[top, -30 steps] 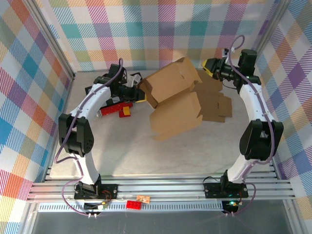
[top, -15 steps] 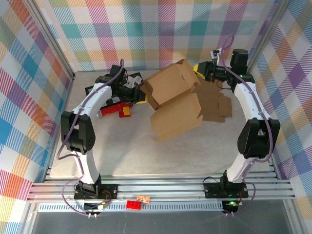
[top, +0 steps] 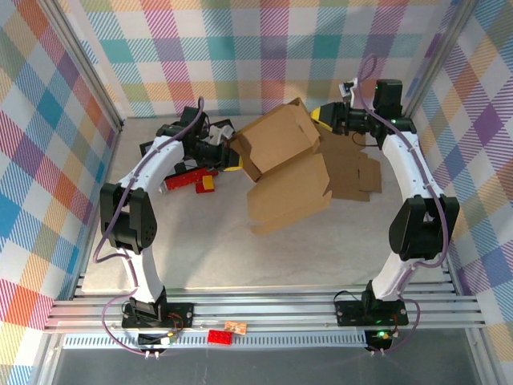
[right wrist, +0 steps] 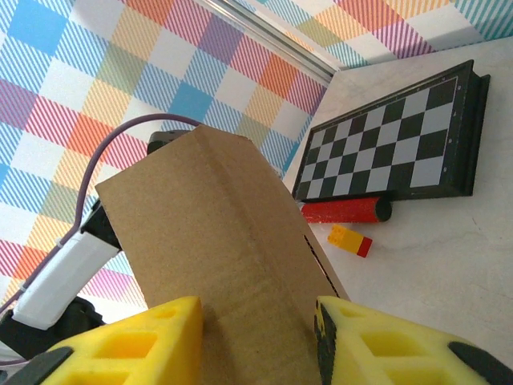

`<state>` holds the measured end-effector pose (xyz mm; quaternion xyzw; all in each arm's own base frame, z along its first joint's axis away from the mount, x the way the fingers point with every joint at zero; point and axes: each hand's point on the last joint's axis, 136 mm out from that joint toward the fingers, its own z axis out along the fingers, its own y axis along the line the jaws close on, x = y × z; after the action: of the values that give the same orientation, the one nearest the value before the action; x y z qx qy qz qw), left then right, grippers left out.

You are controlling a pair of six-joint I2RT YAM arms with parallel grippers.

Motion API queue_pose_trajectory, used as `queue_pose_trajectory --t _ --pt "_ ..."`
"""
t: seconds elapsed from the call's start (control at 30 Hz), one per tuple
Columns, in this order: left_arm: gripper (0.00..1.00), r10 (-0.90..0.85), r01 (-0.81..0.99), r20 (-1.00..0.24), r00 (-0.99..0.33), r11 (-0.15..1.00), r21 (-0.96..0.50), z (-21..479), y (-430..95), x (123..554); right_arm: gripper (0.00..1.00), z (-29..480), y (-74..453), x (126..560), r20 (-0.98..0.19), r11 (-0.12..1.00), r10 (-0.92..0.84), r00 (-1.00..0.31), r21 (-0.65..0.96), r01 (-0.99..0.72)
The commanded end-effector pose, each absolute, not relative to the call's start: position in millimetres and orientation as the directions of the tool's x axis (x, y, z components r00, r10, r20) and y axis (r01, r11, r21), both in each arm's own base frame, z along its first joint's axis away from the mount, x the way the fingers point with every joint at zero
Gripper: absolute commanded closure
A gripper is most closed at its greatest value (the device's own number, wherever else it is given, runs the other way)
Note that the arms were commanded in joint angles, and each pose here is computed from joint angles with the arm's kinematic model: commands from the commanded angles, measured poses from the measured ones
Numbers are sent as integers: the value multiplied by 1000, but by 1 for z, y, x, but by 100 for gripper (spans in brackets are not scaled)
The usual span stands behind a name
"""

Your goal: Fold the paper box

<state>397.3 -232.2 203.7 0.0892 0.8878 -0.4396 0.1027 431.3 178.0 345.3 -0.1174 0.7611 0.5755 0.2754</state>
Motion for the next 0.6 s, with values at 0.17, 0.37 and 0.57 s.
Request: queue_pose_trajectory --t 0.17,0.37,0.57 --pt "100 81 276 -282 -956 579 -767 216 -230 397 58 342 189 428 -619 396 83 -781 740 -544" --pt "100 81 274 -281 -956 587 -762 216 -229 395 58 340 192 425 -659 464 54 -750 682 -566" --pt "100 80 273 -282 -956 592 -758 217 -228 395 58 334 199 420 -679 513 11 -734 634 -579"
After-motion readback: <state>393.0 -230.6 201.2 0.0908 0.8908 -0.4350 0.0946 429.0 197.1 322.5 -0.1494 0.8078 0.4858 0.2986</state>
